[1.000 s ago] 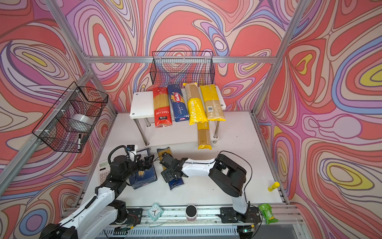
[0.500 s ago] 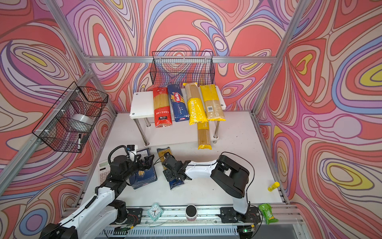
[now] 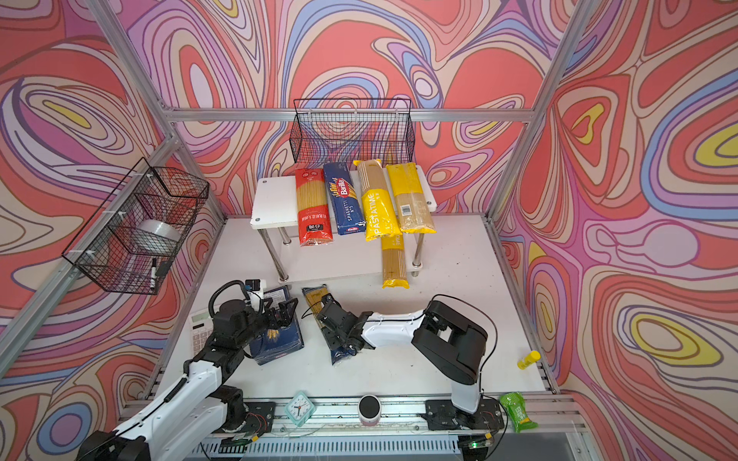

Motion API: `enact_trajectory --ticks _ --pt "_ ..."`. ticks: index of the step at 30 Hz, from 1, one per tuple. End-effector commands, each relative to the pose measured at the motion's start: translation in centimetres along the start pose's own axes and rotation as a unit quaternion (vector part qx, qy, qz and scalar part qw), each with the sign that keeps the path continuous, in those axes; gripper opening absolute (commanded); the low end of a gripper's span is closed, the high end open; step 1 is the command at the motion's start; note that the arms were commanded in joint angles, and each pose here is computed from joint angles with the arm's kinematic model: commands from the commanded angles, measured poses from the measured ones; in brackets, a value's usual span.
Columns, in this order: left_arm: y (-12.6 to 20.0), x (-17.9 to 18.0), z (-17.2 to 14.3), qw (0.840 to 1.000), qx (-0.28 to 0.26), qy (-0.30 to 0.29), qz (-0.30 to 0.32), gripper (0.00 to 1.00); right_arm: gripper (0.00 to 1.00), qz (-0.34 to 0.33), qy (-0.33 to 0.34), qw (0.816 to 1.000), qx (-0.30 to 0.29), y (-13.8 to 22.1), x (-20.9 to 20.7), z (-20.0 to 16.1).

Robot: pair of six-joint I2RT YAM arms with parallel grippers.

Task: Arrange pasta packages on shelves
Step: Pick up the pasta bag from the center of the table.

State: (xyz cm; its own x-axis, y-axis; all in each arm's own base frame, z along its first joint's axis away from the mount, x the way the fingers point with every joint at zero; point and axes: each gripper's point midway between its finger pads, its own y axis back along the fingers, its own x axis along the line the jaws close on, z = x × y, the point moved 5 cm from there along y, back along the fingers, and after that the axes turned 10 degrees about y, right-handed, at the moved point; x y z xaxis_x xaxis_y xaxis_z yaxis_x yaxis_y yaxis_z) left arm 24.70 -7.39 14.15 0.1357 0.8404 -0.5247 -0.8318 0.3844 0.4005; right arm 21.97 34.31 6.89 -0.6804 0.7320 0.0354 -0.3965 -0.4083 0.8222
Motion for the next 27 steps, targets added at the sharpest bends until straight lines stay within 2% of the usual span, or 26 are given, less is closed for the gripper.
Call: enact_trajectory --ticks 1,3,7,19,27 --pt "0.0 0.1 -0.1 1.0 -0.001 0.003 0.0 1.0 0.48 0.008 -0.004 1.0 0.012 1.2 0.0 -0.9" --pt "0.0 0.1 -0.1 1.0 -0.001 0.003 0.001 1.0 0.39 0.01 -0.008 1.0 -0.004 2.1 -0.1 -0.3" --pt "0.1 0.1 0.0 1.0 -0.004 0.003 0.003 1.0 0.3 0.001 -0.013 1.0 -0.006 2.7 -0.5 -0.4" --pt "0.3 0.1 0.0 1.0 -0.008 0.002 0.002 1.0 0.16 0.018 -0.022 0.997 -0.066 6.4 -0.3 2.2" --pt "0.3 0.1 0.0 1.0 -0.007 0.002 0.003 1.0 0.1 0.013 -0.019 0.995 -0.101 9.1 -0.8 3.1"
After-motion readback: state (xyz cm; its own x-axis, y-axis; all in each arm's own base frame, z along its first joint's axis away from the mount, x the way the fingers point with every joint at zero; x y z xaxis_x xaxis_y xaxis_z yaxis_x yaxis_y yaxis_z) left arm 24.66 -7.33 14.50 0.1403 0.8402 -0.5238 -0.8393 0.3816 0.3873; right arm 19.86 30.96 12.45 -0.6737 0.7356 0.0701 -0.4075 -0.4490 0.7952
